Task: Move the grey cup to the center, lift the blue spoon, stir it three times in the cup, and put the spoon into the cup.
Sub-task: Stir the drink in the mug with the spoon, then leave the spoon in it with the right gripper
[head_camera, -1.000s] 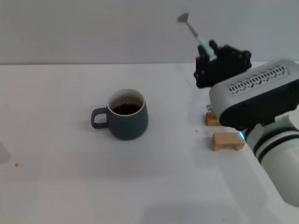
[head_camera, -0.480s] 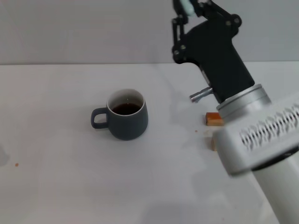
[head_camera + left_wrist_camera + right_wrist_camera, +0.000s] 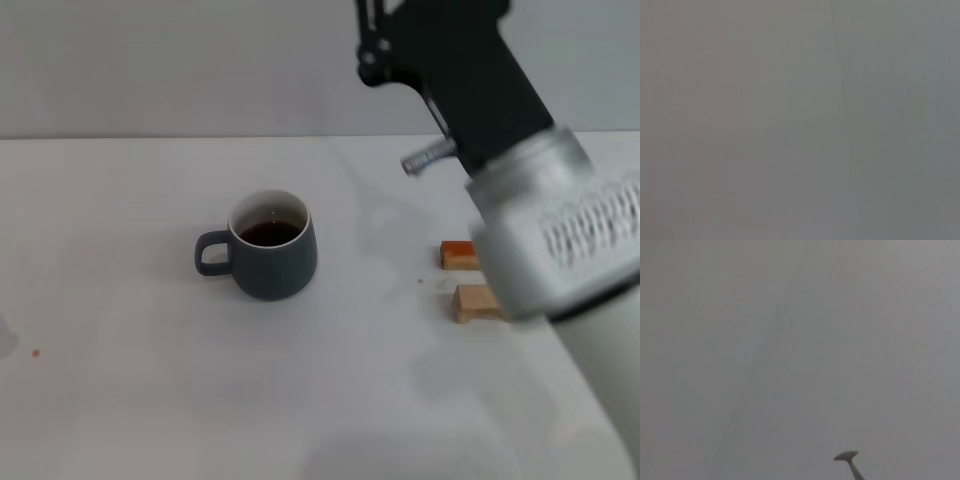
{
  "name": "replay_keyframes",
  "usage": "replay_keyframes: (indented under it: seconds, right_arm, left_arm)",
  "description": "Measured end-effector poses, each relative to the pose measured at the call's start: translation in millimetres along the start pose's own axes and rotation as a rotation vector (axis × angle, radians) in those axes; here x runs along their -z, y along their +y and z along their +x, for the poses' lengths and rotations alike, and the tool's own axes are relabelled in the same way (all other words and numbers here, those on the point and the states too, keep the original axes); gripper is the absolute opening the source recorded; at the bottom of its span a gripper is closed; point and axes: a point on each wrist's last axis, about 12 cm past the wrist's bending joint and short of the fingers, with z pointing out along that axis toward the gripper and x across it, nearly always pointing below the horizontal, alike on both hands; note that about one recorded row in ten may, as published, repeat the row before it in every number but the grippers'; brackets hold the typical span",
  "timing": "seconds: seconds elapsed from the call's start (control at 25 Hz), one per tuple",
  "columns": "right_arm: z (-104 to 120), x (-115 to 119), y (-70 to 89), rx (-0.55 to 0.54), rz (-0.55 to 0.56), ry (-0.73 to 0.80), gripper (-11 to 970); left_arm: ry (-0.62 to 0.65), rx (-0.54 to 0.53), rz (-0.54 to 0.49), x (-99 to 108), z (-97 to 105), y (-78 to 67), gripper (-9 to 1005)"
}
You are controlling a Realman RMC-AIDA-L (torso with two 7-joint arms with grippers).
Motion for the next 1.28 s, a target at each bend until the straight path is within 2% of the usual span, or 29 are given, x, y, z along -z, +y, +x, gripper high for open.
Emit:
replay_keyframes:
  seconds: [0.12, 0.16, 0.2, 0.4, 0.56, 0.6, 0.84, 0.88, 0.96, 1.08, 1.28]
  right_arm:
    - [-4, -10, -5.3, -0.039, -0.04, 0.085, 161]
    - [-7, -19, -13.6, -0.085, -0.07, 0.159, 161]
    - [-7, -19, -13.6, -0.085, -0.07, 0.159, 161]
    - [-12, -40, -35.2, -0.191, -0.177, 0.333, 161]
    - [-16, -51, -43.9, -0.249, -0.216, 0.401, 161]
    - [-18, -57, -49.5, -0.263, -0.242, 0.466, 161]
    - [-31, -72, -57.9, -0.197, -0.287, 0.627, 161]
    - [-40, -75, -59.7, -0.164, -0.302, 0.671, 161]
    - [-44, -76, -59.9, -0.151, -0.315, 0.698, 161]
    - [-57, -77, -57.5, -0.127, -0.367, 0.778, 162]
    - [-63, -74, -50.2, -0.122, -0.415, 0.859, 162]
  left_arm:
    - [0.0, 0.0, 0.0, 1, 0, 0.0, -1]
    - [0.0, 0.001, 0.0, 1, 0, -0.2, -1]
    - [0.0, 0.001, 0.0, 1, 0, -0.2, -1]
    - [-0.002, 0.001, 0.002, 2, 0, -0.4, -1]
    - [-0.005, 0.005, 0.003, 2, 0, -1.5, -1]
    - [-0.007, 0.009, 0.004, 2, -1, -2.1, -1]
    - [-0.009, 0.01, 0.005, 2, -1, -2.5, -2]
    - [-0.013, 0.01, 0.005, 2, -1, -2.4, -2]
    - [-0.016, 0.01, 0.005, 2, -2, -2.5, -2]
    - [-0.022, 0.009, 0.005, 2, -2, -2.4, -1]
    - [-0.041, 0.009, -0.002, 3, -4, -1.0, -1]
